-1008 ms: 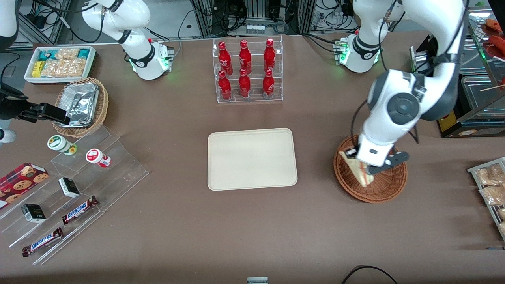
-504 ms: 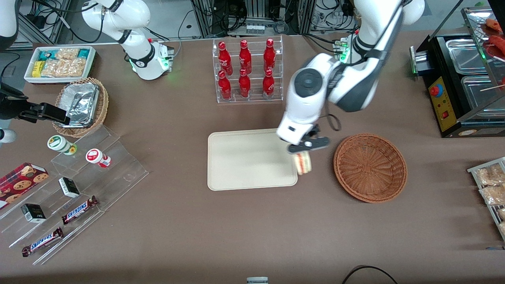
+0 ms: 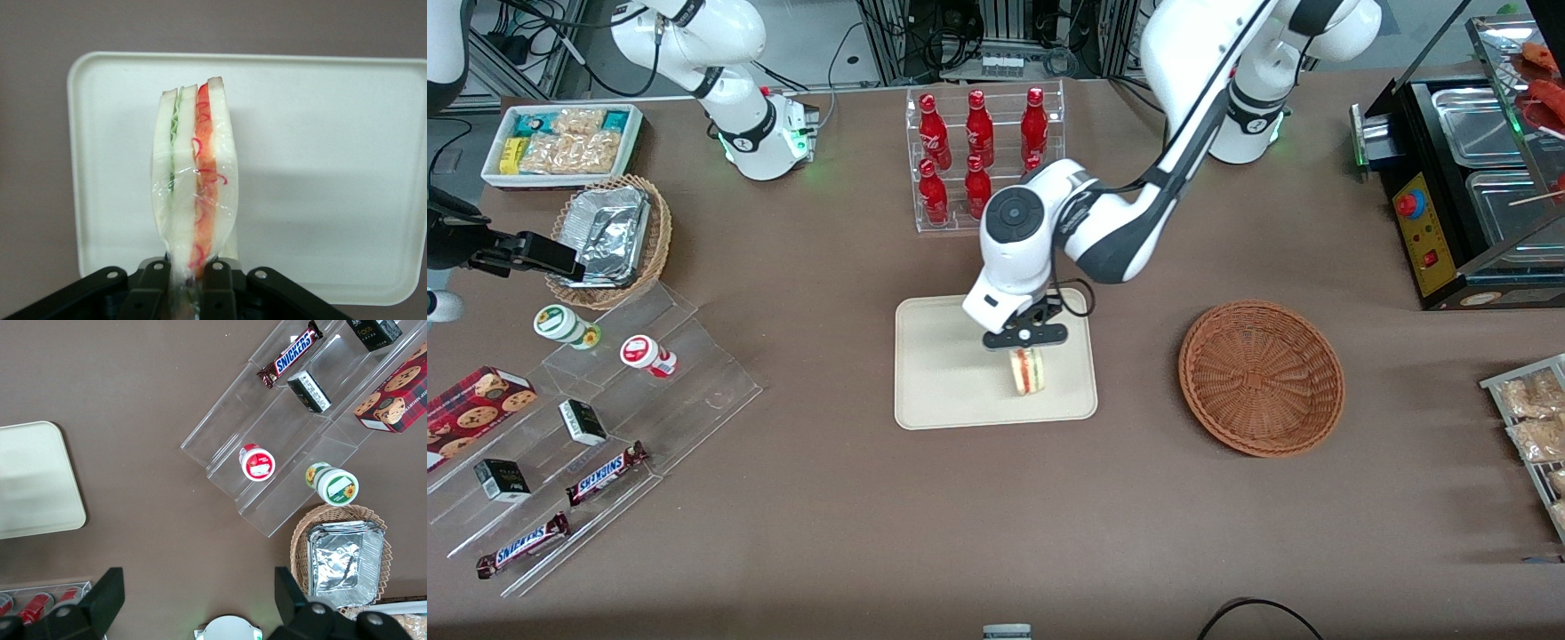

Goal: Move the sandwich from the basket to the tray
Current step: 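Lower the sandwich onto the tray and open the left gripper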

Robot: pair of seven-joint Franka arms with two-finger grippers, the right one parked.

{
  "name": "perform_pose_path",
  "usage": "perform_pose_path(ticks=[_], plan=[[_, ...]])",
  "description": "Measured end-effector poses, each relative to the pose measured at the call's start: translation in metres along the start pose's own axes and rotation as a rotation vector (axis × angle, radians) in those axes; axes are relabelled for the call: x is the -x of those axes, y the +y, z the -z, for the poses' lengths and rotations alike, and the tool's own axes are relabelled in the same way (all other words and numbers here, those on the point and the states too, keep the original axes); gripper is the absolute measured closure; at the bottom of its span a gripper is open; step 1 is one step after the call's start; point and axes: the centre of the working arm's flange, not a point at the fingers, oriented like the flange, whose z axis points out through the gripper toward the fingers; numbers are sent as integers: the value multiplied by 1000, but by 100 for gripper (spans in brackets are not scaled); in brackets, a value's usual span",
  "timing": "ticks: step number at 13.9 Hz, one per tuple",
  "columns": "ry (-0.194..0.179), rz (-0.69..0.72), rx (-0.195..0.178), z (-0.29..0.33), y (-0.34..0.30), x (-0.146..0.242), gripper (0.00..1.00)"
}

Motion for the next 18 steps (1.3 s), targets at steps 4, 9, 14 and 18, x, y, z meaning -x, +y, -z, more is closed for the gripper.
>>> perform_pose_path(ticks=[4,9,14,18], plan=[[12,-45,23,-27,28,24,85],[13,-61,22,-41,34,31,85],[-2,-63,2,-60,33,32,85],[5,-63,11,-56,35,30,50]])
